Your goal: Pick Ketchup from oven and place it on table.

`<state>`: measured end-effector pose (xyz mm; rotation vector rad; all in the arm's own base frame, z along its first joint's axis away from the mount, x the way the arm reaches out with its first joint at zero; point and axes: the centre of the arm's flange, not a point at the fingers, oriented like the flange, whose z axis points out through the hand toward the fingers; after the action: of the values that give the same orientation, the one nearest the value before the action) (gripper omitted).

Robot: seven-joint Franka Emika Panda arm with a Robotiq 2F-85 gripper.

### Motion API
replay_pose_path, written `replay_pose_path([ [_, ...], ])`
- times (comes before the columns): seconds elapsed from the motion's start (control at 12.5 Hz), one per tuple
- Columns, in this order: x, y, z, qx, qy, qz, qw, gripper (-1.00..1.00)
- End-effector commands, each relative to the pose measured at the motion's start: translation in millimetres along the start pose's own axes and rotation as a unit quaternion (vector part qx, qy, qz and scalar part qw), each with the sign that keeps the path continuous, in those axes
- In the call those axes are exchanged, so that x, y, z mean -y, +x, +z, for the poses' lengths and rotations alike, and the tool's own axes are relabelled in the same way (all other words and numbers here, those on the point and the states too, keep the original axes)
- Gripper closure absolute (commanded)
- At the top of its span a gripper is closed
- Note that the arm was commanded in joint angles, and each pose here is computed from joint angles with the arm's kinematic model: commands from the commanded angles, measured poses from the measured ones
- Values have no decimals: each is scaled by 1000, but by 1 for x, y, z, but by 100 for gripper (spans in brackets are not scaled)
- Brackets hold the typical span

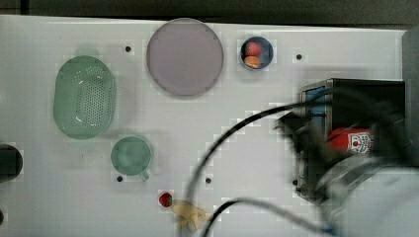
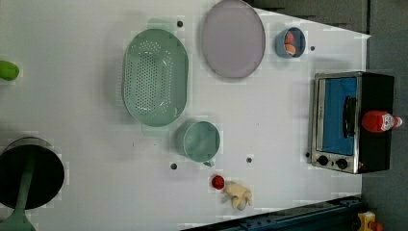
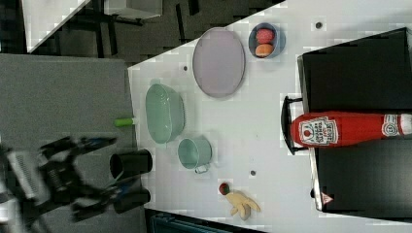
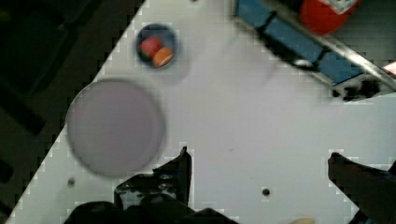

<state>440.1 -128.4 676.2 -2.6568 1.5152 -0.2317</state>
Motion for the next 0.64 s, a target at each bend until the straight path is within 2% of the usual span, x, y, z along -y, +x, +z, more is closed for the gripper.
replay_pose_path([
  [0.08,-48,83,77,30,-44,105,993,-100],
  [0.24,-72,121,106,20,-49,145,988,-100],
  [0.4,-88,153,138,0,-55,174,983,-100],
  [0.64,-107,187,191,-13,-77,206,975,-100],
])
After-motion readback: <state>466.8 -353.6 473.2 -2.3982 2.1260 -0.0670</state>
